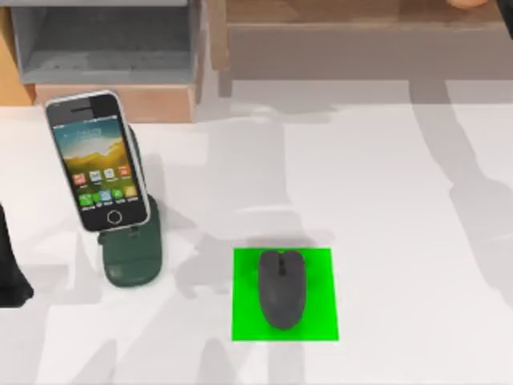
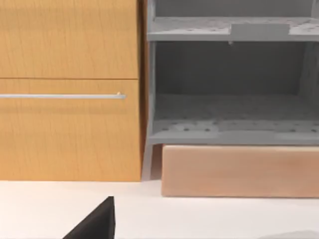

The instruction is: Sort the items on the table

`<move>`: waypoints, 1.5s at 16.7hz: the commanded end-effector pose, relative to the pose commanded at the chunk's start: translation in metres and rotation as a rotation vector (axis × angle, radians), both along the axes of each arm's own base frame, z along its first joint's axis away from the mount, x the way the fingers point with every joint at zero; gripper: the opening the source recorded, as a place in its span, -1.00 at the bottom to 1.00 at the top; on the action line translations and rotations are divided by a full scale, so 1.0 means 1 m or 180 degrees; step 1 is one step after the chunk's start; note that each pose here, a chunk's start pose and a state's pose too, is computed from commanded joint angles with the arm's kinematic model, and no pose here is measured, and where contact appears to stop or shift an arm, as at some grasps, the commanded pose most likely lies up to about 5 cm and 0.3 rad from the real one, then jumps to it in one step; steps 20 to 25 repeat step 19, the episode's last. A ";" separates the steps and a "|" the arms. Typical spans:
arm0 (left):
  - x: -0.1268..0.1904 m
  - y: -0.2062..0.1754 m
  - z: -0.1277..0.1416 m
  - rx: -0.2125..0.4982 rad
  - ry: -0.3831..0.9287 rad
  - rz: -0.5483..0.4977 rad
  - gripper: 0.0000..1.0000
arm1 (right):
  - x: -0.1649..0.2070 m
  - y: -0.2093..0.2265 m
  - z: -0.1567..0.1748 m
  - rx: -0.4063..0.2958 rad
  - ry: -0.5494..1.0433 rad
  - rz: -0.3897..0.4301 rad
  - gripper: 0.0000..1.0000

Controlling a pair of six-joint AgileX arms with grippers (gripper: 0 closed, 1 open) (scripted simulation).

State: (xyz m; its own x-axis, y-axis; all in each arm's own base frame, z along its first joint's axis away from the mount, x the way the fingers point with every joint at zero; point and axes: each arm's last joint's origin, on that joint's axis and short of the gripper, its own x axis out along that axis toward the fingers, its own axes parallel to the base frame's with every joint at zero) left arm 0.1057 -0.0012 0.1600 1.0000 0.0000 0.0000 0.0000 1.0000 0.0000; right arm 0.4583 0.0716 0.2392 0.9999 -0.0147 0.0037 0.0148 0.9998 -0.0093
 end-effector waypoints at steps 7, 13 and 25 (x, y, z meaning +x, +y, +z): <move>0.000 0.000 0.000 0.0000 0.0000 0.0000 1.00 | 0.000 0.000 0.000 0.0000 0.0000 0.0000 0.06; 0.000 0.000 0.000 0.0000 0.0000 0.0000 1.00 | 0.000 0.000 0.000 0.0000 0.0000 0.0000 0.96; 0.000 0.000 0.000 0.0000 0.0000 0.0000 1.00 | 0.000 0.000 0.000 0.0000 0.0000 0.0000 1.00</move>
